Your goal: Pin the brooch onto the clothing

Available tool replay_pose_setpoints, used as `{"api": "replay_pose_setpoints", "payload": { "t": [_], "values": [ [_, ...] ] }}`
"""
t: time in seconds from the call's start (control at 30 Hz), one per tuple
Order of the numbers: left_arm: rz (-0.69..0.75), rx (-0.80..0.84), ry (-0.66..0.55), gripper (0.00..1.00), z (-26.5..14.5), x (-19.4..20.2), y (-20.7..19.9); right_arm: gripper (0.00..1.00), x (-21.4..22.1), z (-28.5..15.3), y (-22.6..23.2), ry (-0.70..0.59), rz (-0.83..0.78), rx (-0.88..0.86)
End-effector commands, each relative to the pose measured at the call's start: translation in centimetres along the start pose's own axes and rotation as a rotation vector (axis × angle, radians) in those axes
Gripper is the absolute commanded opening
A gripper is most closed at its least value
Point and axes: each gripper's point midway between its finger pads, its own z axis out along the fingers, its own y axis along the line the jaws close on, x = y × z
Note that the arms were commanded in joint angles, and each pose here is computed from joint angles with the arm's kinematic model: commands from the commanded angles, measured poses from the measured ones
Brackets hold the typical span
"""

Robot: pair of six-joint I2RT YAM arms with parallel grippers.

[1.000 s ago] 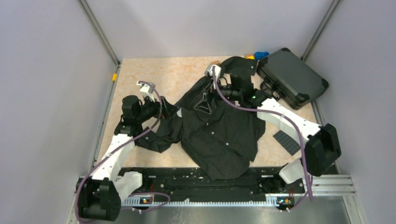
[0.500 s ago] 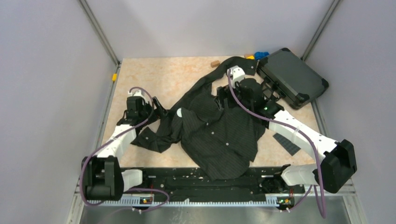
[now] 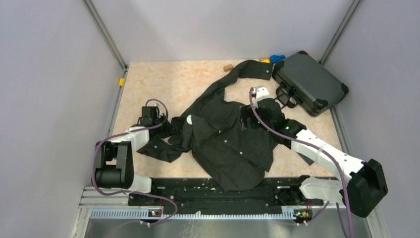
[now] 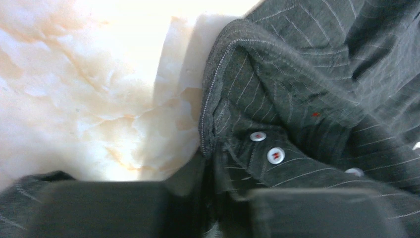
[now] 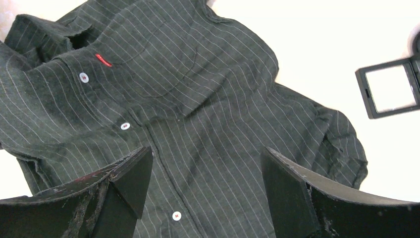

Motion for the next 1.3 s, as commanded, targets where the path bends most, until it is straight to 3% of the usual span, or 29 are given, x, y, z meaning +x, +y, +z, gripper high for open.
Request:
{"api": "replay_pose_setpoints", "payload": {
  "t": [0.0,0.3,0.4,0.57,0.77,0.83,0.9,0.97,1.03,1.27],
  "values": [
    [0.030,0.027,-0.102,0.00,-0.3,-3.1,-1.2,0.81,-1.4,-0.9,-0.8,-0.069,0.037,0.033],
    [0.060,-0.119,-0.355,0.00,-2.2,-16.3,-0.7,0.80,2.1,0.2,-1.9,0.027,0.067,0.099],
    [0.058,-0.169,-0.382,0.00,-1.2,-20.3,0.3,0.80,2.8,0.5,-2.0,0.044,0.082,0.110],
    [0.099,-0.107,-0.398,0.00,0.9,-26.0,-0.8,0.80,3.8,1.3,-2.0,0.073,0.096,0.120],
    [0.093,-0.115,-0.472,0.00,2.7,-31.2,0.7,0.80,4.0,1.6,-1.6,0.090,0.092,0.101],
    [0.089,-0.093,-0.485,0.20,2.6,-32.6,0.5,0.81,4.2,1.6,-1.7,0.095,0.083,0.101],
    [0.084,-0.092,-0.472,0.54,2.2,-32.8,0.1,0.82,4.3,1.6,-1.5,0.098,0.084,0.095],
    [0.092,-0.081,-0.469,0.77,1.4,-32.0,-0.5,0.84,4.1,1.6,-1.3,0.093,0.084,0.080],
    [0.099,-0.087,-0.483,0.83,0.0,-31.0,-1.0,0.87,3.7,1.8,-1.4,0.086,0.088,0.093],
    [0.025,-0.160,-0.510,0.85,-6.1,-23.1,-0.1,0.87,4.1,3.1,-3.1,0.120,0.120,0.141]
  ]
}}
